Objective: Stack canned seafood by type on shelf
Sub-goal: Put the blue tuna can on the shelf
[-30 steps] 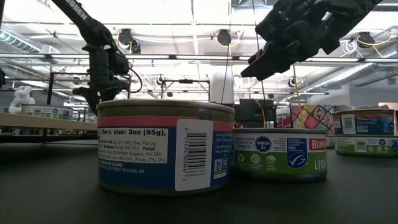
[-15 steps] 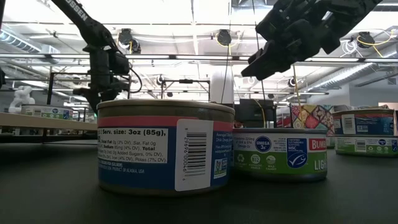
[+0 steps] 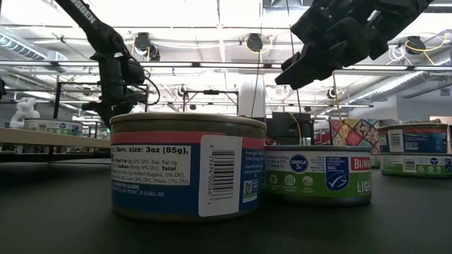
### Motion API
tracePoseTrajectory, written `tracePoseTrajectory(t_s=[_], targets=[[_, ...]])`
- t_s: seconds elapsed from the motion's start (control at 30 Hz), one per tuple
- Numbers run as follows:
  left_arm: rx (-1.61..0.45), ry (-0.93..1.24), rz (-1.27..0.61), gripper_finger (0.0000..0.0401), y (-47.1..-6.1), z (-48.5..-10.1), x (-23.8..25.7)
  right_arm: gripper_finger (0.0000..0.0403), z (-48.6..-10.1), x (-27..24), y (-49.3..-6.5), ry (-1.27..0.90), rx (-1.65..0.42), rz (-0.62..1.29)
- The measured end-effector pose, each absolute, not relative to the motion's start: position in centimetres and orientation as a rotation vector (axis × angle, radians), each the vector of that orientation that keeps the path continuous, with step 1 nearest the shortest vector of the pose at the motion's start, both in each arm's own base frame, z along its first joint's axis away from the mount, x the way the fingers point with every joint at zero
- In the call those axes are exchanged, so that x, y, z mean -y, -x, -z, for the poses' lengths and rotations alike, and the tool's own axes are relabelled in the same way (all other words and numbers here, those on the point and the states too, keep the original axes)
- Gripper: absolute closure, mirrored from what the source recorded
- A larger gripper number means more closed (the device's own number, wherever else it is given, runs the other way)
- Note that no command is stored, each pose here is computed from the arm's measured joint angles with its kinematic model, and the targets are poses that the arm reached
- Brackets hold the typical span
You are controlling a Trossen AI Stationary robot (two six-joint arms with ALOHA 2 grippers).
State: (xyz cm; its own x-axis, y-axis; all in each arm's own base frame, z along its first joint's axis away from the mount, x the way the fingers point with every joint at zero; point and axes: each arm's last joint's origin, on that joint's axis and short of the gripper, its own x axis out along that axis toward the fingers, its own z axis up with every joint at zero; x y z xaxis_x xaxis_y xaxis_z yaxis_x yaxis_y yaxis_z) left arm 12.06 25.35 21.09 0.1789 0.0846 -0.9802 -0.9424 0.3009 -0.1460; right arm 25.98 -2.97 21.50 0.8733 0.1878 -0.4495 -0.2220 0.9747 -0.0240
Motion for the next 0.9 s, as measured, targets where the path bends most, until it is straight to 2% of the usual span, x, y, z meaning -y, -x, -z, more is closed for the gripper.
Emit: tracePoseTrajectory(t_s=[0.3,0.5,0.73,0.9], targets=[[-1.144,0.938,-0.931,0.039,-12.0,-21.1,-25.6,0.0403,-21.5,3.0,-26.0,0.076,-0.461,-0.214],[-1.13,0.915,-0.924,0.0399,-12.1,-21.6,-25.6,0.0403,-21.5,3.0,-26.0,0.075,-0.461,-0.214],[-0.987,0.937,-0.803,0.0401,-12.5,-24.0,-25.4,0.0403,-21.5,3.0,-26.0,0.075,-0.462,-0.214],[-0.987,0.939,-0.802,0.0401,-12.5,-24.3,-25.1,0.0403,-21.5,3.0,-26.0,0.075,-0.462,-0.214]])
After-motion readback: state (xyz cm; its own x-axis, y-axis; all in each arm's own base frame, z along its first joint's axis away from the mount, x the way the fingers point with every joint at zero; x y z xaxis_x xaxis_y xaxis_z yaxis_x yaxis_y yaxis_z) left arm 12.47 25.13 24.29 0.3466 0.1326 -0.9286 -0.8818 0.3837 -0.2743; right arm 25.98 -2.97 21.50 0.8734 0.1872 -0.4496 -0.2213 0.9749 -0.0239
